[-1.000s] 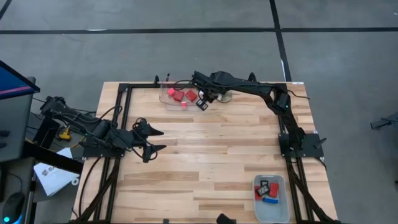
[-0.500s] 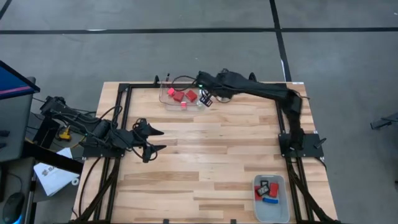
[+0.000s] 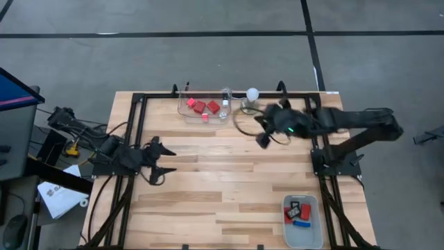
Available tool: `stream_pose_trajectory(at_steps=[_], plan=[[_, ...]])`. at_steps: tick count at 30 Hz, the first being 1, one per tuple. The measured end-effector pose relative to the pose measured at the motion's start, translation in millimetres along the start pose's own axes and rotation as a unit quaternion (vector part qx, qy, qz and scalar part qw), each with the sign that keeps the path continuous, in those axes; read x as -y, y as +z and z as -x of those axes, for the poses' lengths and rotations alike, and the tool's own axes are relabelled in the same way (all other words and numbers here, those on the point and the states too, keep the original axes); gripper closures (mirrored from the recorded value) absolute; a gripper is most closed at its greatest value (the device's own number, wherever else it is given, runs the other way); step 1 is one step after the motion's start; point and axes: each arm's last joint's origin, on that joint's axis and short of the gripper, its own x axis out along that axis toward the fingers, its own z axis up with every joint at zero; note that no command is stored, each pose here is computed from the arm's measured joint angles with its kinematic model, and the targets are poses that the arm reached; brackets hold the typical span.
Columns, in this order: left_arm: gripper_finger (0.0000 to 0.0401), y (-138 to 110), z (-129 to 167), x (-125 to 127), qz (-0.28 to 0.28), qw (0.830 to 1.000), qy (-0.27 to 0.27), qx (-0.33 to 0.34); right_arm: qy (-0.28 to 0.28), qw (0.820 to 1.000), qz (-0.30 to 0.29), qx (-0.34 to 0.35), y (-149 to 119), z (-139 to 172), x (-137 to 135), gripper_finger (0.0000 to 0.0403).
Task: Pick & Place Office items
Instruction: Return to Home Position
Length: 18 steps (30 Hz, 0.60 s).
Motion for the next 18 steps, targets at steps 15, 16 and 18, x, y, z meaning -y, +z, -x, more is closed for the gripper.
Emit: stream_pose_trajectory(at_steps=[15,16,18], plan=[[0.0105,-28.0,11.2,-16.6,-0.125,0.963,-0.077,0.224,0.107,0.980,-0.055,0.162,-106.3,12.9,-13.3,0.0403],[0.0105,-29.2,10.5,-18.3,-0.126,0.963,-0.072,0.227,0.107,0.978,-0.055,0.169,-107.2,10.8,-14.0,0.0403],[0.0105,-30.1,10.1,-21.9,-0.122,0.963,-0.065,0.231,0.103,0.978,-0.051,0.177,-107.6,6.2,-15.7,0.0403]])
